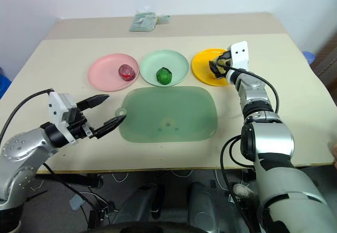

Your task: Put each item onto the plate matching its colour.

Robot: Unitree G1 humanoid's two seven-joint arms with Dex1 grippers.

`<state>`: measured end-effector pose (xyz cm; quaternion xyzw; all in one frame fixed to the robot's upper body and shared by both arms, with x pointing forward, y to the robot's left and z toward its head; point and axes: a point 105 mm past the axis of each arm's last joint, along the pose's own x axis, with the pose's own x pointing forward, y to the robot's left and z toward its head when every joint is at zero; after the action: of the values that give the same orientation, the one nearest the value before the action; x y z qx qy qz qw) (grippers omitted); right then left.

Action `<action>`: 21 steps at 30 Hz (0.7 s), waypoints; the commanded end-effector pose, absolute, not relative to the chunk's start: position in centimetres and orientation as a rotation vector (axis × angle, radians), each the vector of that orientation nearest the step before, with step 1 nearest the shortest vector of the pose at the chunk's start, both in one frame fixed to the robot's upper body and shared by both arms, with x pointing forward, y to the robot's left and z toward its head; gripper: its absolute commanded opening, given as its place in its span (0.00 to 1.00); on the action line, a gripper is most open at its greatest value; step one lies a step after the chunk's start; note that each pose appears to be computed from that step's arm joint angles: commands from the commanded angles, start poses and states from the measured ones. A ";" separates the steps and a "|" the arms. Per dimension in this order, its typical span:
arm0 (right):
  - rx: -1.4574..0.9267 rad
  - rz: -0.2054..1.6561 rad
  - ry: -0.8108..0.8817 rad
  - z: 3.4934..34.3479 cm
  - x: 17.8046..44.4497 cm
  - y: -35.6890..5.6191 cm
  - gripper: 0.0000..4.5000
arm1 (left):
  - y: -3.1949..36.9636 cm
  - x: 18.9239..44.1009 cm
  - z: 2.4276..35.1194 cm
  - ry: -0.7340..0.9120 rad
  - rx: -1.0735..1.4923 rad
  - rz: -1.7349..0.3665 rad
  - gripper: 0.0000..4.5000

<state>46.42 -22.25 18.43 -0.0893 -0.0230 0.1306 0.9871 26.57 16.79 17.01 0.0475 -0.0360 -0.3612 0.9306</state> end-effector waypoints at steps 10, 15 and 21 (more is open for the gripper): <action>-0.252 0.587 -0.265 20.1 38.0 -20.7 0.99 | 17.4 27.4 16.0 -0.115 0.098 -0.748 1.00; -0.195 0.654 -0.135 17.3 32.2 -20.2 0.99 | 17.6 27.2 15.9 -0.112 0.086 -0.741 1.00; -0.229 0.610 -0.035 16.3 29.3 -21.9 0.99 | 17.8 25.9 15.0 -0.059 0.070 -0.747 1.00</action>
<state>29.79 -22.04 14.37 -0.0967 0.0099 0.2977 0.9497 26.34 17.97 13.61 0.0213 -0.0059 -0.3570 0.9338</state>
